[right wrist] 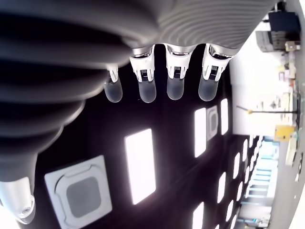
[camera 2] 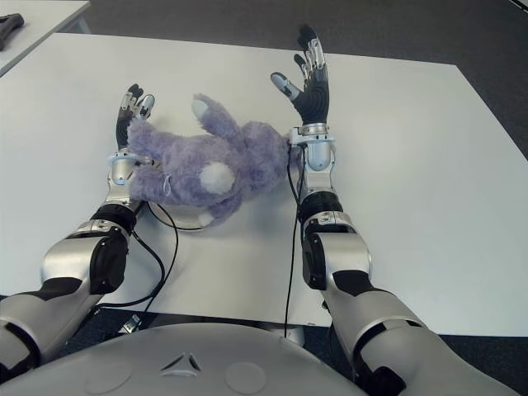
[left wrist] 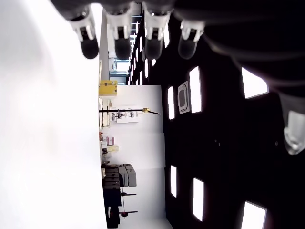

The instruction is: Put the doll into the plate.

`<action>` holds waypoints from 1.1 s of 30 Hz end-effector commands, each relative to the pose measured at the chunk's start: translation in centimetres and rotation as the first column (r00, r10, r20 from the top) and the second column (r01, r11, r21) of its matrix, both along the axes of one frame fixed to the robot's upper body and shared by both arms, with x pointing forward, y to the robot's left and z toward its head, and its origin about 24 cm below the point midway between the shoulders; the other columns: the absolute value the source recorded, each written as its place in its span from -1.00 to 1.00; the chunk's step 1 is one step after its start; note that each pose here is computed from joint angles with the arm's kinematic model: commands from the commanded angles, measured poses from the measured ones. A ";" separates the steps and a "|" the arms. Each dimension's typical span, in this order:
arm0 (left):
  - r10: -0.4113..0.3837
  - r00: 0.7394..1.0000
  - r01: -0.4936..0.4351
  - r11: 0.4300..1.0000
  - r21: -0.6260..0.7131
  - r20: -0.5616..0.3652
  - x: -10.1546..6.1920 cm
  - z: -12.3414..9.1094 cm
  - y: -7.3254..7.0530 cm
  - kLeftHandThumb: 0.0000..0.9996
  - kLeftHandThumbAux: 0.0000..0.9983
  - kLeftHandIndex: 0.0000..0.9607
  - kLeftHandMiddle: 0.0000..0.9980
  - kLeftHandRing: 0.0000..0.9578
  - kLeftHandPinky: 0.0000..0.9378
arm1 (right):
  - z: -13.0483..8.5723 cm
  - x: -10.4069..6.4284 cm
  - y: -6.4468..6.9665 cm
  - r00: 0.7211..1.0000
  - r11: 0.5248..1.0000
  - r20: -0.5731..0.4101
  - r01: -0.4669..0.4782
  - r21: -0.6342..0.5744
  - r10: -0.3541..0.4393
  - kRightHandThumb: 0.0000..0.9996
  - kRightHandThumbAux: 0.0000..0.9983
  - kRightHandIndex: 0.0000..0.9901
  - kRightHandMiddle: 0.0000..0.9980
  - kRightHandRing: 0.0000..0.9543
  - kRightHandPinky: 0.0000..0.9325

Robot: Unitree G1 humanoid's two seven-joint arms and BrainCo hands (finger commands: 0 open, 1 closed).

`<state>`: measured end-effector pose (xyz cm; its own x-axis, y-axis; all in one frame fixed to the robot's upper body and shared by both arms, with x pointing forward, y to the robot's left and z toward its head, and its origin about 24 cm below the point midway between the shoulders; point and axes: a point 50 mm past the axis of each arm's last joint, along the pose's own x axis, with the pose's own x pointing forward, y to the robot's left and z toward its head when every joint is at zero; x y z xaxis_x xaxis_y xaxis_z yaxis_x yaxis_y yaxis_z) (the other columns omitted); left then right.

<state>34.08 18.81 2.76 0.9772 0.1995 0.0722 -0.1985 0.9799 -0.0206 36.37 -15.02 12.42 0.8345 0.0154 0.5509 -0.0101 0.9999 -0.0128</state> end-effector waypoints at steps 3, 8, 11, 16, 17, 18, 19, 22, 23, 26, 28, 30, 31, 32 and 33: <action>0.026 0.899 -0.049 0.998 -0.042 -0.437 -9.8 -11.4 -0.5 -1.00 -0.16 -1.00 -0.99 -1.00 -1.00 | -1.5 0.6 -1.4 0.991 0.993 -0.119 0.078 0.090 -0.067 -1.00 0.20 -0.92 -0.89 -0.98 -1.00; 0.024 0.899 -0.045 0.998 -0.037 -0.437 -9.8 -11.3 -0.3 -1.00 -0.16 -1.00 -1.00 -1.00 -1.00 | -3.0 0.4 -1.9 0.976 0.987 -0.197 0.116 0.108 -0.093 -1.00 0.25 -0.92 -0.89 -0.97 -1.00; 0.026 0.901 -0.048 0.998 -0.041 -0.434 -9.7 -11.3 -0.3 -1.00 -0.15 -1.00 -1.00 -1.00 -1.00 | -3.6 0.3 -2.0 0.966 0.983 -0.235 0.141 0.120 -0.110 -1.00 0.27 -0.91 -0.89 -0.96 -1.00; 0.029 0.902 -0.054 0.998 -0.045 -0.431 -9.7 -11.3 -0.2 -1.00 -0.13 -1.00 -1.00 -1.00 -1.00 | -3.9 0.3 -1.9 0.958 0.979 -0.256 0.164 0.124 -0.128 -1.00 0.26 -0.90 -0.88 -0.95 -1.00; 0.030 0.903 -0.055 0.997 -0.046 -0.429 -9.7 -11.3 -0.2 -1.00 -0.13 -1.00 -1.00 -1.00 -1.00 | -4.1 0.3 -2.0 0.954 0.978 -0.268 0.173 0.120 -0.136 -1.00 0.26 -0.90 -0.88 -0.95 -1.00; 0.031 0.903 -0.057 0.997 -0.047 -0.428 -9.7 -11.2 -0.1 -1.00 -0.12 -1.00 -0.99 -1.00 -1.00 | -4.2 0.3 -2.1 0.949 0.977 -0.280 0.181 0.116 -0.143 -1.00 0.24 -0.90 -0.89 -0.96 -1.00; 0.032 0.903 -0.058 0.997 -0.048 -0.428 -9.7 -11.2 -0.1 -1.00 -0.12 -1.00 -0.99 -1.00 -1.00 | -4.4 0.3 -2.1 0.946 0.976 -0.288 0.186 0.112 -0.147 -1.00 0.22 -0.91 -0.90 -0.97 -1.00; 0.033 0.904 -0.060 0.997 -0.049 -0.427 -9.7 -11.2 -0.1 -1.00 -0.11 -1.00 -0.99 -1.00 -1.00 | -4.5 0.3 -2.2 0.941 0.975 -0.299 0.195 0.106 -0.155 -1.00 0.21 -0.91 -0.90 -0.97 -1.00; 0.033 0.903 -0.060 0.997 -0.049 -0.427 -9.7 -11.2 0.0 -1.00 -0.11 -1.00 -0.99 -1.00 -1.00 | -4.5 0.3 -2.3 0.939 0.974 -0.303 0.199 0.104 -0.160 -1.00 0.21 -0.92 -0.90 -0.98 -1.00; 0.034 0.903 -0.061 0.997 -0.049 -0.428 -9.8 -11.2 0.0 -1.00 -0.11 -1.00 -0.98 -1.00 -1.00 | -4.5 0.4 -2.4 0.937 0.974 -0.308 0.205 0.100 -0.166 -1.00 0.20 -0.92 -0.90 -0.98 -1.00; 0.035 0.902 -0.060 0.997 -0.045 -0.431 -9.8 -11.3 0.0 -1.00 -0.12 -1.00 -0.98 -1.00 -1.00 | -4.4 0.4 -3.0 0.932 0.971 -0.312 0.221 0.091 -0.183 -1.00 0.21 -0.92 -0.90 -0.98 -1.00; 0.035 0.901 -0.059 0.997 -0.041 -0.432 -9.8 -11.3 0.1 -1.00 -0.13 -1.00 -0.99 -1.00 -1.00 | -4.3 0.5 -3.4 0.929 0.969 -0.316 0.233 0.086 -0.196 -1.00 0.22 -0.92 -0.90 -0.98 -1.00; 0.035 0.901 -0.058 0.998 -0.039 -0.432 -9.8 -11.3 0.1 -1.00 -0.13 -1.00 -0.99 -1.00 -1.00 | -4.3 0.5 -3.5 0.927 0.968 -0.317 0.236 0.085 -0.198 -1.00 0.22 -0.92 -0.90 -0.98 -1.00; 0.035 0.901 -0.056 0.998 -0.036 -0.432 -9.8 -11.3 0.1 -1.00 -0.13 -1.00 -0.99 -1.00 -1.00 | -4.3 0.5 -3.7 0.925 0.967 -0.321 0.242 0.085 -0.203 -1.00 0.22 -0.92 -0.90 -0.98 -1.00; 0.034 0.901 -0.055 0.998 -0.034 -0.432 -9.8 -11.3 0.1 -1.00 -0.14 -1.00 -0.99 -1.00 -1.00 | -4.3 0.5 -3.8 0.923 0.966 -0.324 0.245 0.086 -0.206 -1.00 0.22 -0.91 -0.90 -0.98 -1.00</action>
